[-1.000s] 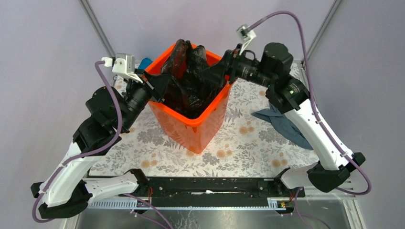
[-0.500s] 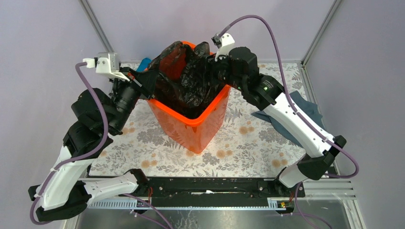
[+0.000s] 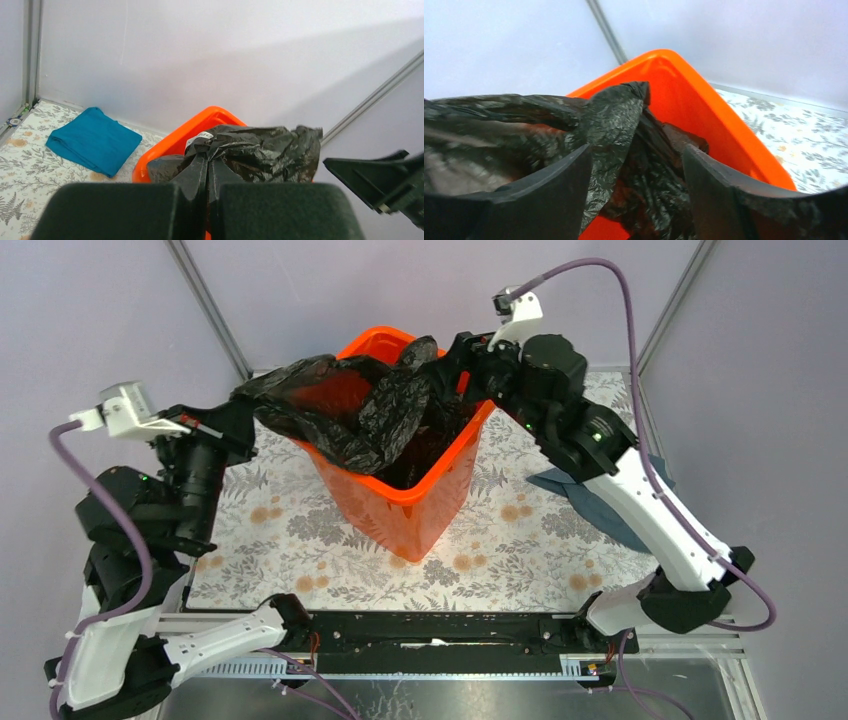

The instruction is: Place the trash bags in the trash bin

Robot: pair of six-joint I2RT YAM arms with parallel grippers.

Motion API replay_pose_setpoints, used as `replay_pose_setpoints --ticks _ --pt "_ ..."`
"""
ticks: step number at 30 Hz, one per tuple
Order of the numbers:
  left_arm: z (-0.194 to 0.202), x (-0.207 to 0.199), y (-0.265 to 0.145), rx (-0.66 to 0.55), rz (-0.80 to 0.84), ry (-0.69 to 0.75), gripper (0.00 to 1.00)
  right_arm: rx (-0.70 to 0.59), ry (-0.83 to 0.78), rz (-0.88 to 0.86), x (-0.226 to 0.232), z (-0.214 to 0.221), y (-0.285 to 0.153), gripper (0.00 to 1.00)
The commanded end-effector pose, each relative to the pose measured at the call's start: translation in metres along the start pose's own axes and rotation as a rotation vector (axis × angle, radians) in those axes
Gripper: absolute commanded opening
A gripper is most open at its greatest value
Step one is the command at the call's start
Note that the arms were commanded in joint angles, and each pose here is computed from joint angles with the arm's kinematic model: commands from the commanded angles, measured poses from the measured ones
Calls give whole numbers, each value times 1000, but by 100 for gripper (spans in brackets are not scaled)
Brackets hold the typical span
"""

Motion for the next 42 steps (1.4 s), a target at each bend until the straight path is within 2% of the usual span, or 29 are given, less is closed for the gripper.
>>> replay_pose_setpoints --ticks 1,5,8,10,15,18,21,25,28,36,42 --pt "-8 7 -1 -38 -40 -36 0 22 122 -146 26 -2 -18 77" --pt "-12 7 -2 -47 -36 -35 0 106 273 -240 41 18 -17 76" --pt "-11 5 -1 -42 -31 -28 0 146 380 -300 51 28 -20 82" --pt "-10 4 0 -39 -27 -25 0 149 423 -332 54 31 -18 82" --pt "-8 3 2 -35 -32 -21 0 128 455 -329 47 33 2 70" --pt "-5 3 4 -29 -42 -8 0 113 495 -403 48 22 10 52" --pt "5 7 9 8 -101 47 0 101 497 -449 50 9 0 36" --pt "20 15 18 71 -218 147 0 117 456 -413 40 3 -28 13" --pt "33 15 22 108 -242 186 0 136 401 -319 21 3 -50 0" --pt "53 26 10 151 -234 165 0 173 337 -184 -9 24 -105 0" --pt "78 34 -1 207 -201 158 0 201 356 -193 -19 51 -120 0"
Point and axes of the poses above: each gripper's point midway between its finger pads, its own y axis out along the fingers, its own x axis along the line the jaws close on, z = x × y, the point moved 3 cm from there along -y, back along the fingers, and after that the axes turned 7 degrees about y, right-handed, at the moved point
